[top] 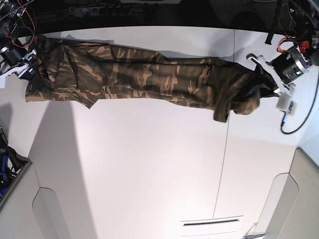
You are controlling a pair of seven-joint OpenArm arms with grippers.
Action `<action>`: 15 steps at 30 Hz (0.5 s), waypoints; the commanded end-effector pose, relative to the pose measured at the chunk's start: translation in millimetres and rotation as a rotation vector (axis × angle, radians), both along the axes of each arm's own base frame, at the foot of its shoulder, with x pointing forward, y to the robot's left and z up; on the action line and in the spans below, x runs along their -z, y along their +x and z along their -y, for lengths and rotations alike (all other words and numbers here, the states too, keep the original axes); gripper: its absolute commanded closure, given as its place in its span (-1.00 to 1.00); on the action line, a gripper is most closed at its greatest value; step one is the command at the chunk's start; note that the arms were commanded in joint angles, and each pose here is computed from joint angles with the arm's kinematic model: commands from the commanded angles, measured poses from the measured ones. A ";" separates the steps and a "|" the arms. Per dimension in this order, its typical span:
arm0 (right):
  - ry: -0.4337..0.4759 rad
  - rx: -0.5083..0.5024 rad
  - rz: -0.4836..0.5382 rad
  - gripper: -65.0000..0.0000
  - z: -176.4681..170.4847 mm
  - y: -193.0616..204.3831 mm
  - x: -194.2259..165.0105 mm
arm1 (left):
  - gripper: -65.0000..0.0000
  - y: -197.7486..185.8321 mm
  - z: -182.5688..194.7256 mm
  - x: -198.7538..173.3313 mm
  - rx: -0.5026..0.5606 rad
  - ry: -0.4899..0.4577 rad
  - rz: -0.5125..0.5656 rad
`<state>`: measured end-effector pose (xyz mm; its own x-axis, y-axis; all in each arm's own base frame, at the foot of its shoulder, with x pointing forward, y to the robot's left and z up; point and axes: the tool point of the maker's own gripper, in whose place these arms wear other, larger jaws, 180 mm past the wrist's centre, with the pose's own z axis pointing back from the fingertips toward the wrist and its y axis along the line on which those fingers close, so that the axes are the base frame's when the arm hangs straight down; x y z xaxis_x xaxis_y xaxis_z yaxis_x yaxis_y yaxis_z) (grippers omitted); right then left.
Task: Fold the T-shirt properly
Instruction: 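Grasp the strip's end with the left gripper and fold it toward the right gripper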
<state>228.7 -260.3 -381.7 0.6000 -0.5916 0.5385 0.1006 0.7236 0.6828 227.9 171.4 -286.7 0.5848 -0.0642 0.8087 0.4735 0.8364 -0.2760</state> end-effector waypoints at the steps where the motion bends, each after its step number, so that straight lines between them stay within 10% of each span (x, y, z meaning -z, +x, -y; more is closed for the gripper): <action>1: -0.012 0.002 0.047 1.00 5.5 7.2 -13.1 | 1.00 1.4 13.8 -10.3 0.047 -0.017 0.041; 15: -0.140 -0.032 0.017 1.00 37.8 7.3 -22.5 | 1.00 0.1 142.6 7.1 0.181 -0.163 0.077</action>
<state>228.3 -290.5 -373.5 0.6364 -0.5059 0.5823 0.0947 0.8004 0.5919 223.4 31.6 -308.4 0.5534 -0.0632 0.8305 0.6191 0.6982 -0.3595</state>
